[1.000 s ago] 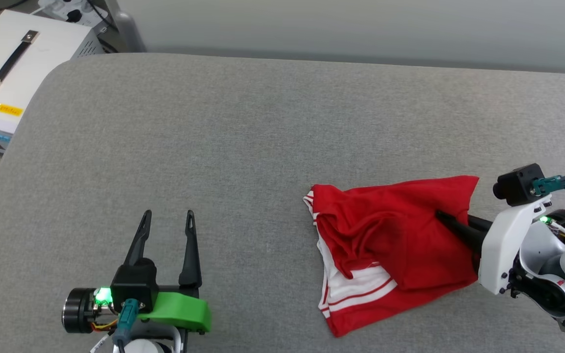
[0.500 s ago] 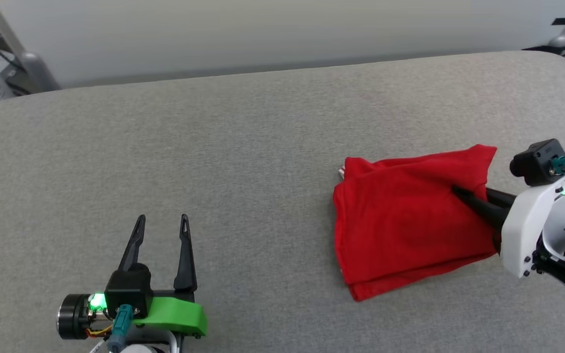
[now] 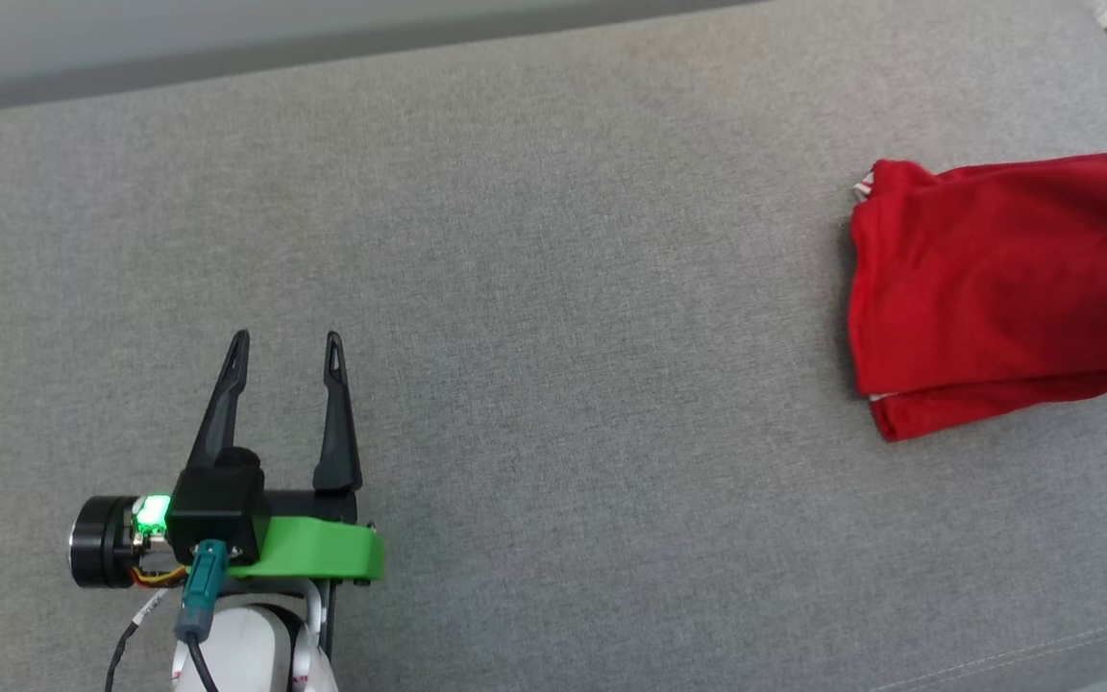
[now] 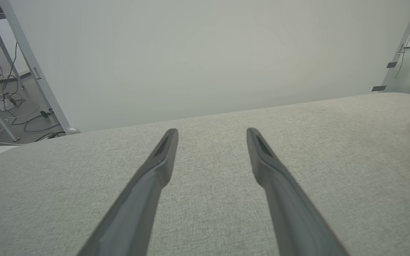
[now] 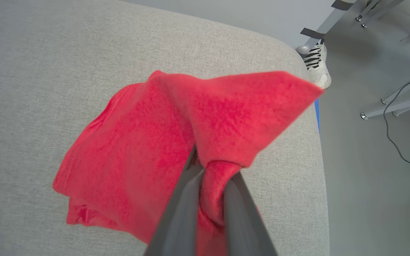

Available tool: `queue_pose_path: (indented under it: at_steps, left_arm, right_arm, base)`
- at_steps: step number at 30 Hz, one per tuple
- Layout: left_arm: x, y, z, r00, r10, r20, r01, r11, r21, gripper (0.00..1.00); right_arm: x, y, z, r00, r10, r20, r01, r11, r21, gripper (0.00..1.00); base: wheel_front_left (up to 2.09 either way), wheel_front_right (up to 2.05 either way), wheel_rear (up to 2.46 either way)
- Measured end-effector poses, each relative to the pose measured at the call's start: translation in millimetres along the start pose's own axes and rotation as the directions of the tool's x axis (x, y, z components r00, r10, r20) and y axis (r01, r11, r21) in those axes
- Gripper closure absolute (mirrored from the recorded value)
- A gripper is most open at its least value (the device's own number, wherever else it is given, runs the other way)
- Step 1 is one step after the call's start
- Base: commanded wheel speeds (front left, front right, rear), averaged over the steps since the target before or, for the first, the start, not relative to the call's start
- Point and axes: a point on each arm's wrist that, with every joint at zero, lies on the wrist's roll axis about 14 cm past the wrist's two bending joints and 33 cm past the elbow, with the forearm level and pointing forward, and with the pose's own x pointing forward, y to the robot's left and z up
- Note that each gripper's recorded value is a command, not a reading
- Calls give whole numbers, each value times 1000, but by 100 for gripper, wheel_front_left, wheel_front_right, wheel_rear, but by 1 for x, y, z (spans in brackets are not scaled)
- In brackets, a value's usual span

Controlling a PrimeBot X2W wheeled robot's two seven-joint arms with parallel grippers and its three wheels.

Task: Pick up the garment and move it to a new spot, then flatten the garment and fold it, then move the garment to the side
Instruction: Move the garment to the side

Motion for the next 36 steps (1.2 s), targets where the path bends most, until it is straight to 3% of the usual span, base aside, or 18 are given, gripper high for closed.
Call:
queue_pose_path:
  at_steps: [13, 25, 26, 27, 28, 32, 36]
  left_arm:
    - [28, 12, -44, 999, 0, -50, 0, 1000, -1, 0]
    - [28, 25, -67, 995, 32, -91, -30, 999, 15, 0]
    - [29, 26, -66, 996, 33, -89, -31, 999, 17, 0]
    - [29, 26, -64, 996, 33, -86, -31, 999, 18, 0]
    - [29, 26, -63, 996, 34, -84, -33, 999, 20, 0]
    - [28, 26, -55, 997, 38, -70, -37, 999, 24, 0]
    - [23, 27, -42, 997, 50, -55, -48, 999, 24, 0]
  right_arm:
    - [43, -96, -30, 949, -263, -175, 246, 963, -110, 100]
    - [76, -118, -37, 920, -345, -186, 330, 938, -108, 100]
    - [76, -119, -36, 919, -349, -182, 336, 937, -101, 95]
    - [75, -119, -37, 917, -354, -182, 343, 935, -92, 60]
    - [75, -119, -38, 916, -356, -185, 345, 935, -86, 0]
    - [69, -118, -42, 913, -362, -188, 357, 932, -63, 0]
    - [60, -120, -23, 923, -373, -93, 368, 928, -64, 0]
  base:
    - [0, 0, 0]
    - [0, 0, 0]
    - [0, 0, 0]
    - [0, 0, 0]
    - [0, 0, 0]
    - [0, 0, 0]
    - [0, 0, 0]
